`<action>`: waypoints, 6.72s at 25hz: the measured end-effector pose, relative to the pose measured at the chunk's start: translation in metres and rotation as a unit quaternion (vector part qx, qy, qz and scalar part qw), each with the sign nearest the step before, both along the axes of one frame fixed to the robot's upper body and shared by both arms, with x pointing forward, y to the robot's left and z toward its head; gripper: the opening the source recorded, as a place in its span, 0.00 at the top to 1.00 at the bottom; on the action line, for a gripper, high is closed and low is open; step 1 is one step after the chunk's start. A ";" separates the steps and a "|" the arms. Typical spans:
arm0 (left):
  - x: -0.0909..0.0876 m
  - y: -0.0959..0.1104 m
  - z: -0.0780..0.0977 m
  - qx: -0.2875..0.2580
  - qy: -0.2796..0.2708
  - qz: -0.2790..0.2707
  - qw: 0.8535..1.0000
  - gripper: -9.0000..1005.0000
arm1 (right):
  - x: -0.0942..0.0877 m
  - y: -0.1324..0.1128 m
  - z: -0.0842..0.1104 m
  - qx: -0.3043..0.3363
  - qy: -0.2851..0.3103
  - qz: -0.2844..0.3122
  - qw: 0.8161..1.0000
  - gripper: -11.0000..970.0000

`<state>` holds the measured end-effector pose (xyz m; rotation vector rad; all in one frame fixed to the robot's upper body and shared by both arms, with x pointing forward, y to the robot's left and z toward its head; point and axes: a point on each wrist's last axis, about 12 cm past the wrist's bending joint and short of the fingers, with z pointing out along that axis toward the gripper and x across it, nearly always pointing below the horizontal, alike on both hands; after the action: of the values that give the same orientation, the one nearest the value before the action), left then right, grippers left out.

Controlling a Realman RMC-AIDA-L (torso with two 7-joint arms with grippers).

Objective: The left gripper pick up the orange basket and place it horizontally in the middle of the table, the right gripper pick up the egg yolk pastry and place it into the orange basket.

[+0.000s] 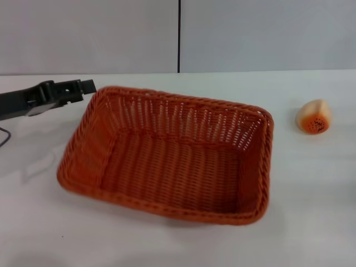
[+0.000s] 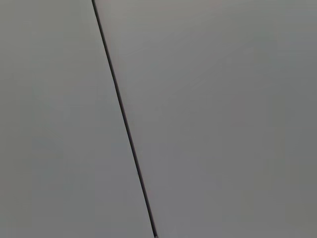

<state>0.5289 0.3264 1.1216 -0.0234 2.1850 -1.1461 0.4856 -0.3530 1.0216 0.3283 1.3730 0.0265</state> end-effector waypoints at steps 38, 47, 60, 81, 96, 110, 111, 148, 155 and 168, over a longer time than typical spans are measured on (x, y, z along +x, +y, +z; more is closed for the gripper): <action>0.002 0.004 -0.018 0.055 -0.504 0.119 0.854 0.41 | 0.086 -0.027 0.116 0.022 0.386 0.462 0.798 0.38; -0.002 0.000 -0.027 0.048 -0.490 0.126 0.861 0.41 | 0.118 0.010 0.125 -0.068 0.490 0.467 0.732 0.38; -0.008 0.000 -0.034 0.035 -0.477 0.134 0.868 0.41 | 0.128 0.032 0.112 -0.114 0.532 0.441 0.714 0.38; -0.010 -0.002 -0.037 0.028 -0.472 0.134 0.871 0.41 | 0.131 0.049 0.097 -0.131 0.527 0.427 0.723 0.77; -0.011 -0.001 -0.037 0.025 -0.469 0.137 0.872 0.41 | 0.096 0.046 0.153 -0.084 0.261 0.500 0.822 0.87; -0.010 -0.003 -0.038 0.023 -0.466 0.136 0.874 0.41 | 0.085 0.112 0.140 -0.030 -0.049 0.651 0.757 0.94; -0.010 -0.003 -0.038 0.023 -0.466 0.136 0.874 0.41 | 0.086 0.119 0.138 -0.030 -0.040 0.659 0.750 0.94; -0.015 -0.001 -0.038 0.013 -0.469 0.142 0.872 0.41 | 0.022 0.046 0.079 -0.109 -0.121 0.435 0.886 0.38; -0.016 0.004 -0.038 0.023 -0.478 0.161 0.863 0.41 | -0.029 0.004 0.052 -0.133 -0.186 0.169 0.959 0.38; -0.037 0.026 -0.051 0.071 -0.498 0.313 0.806 0.41 | -0.058 -0.020 0.036 -0.108 -0.168 0.003 0.980 0.38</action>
<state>0.4914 0.3527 1.0708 -0.0572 1.1434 -0.4140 0.4277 -0.3728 1.0571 0.1288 1.0295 -0.0603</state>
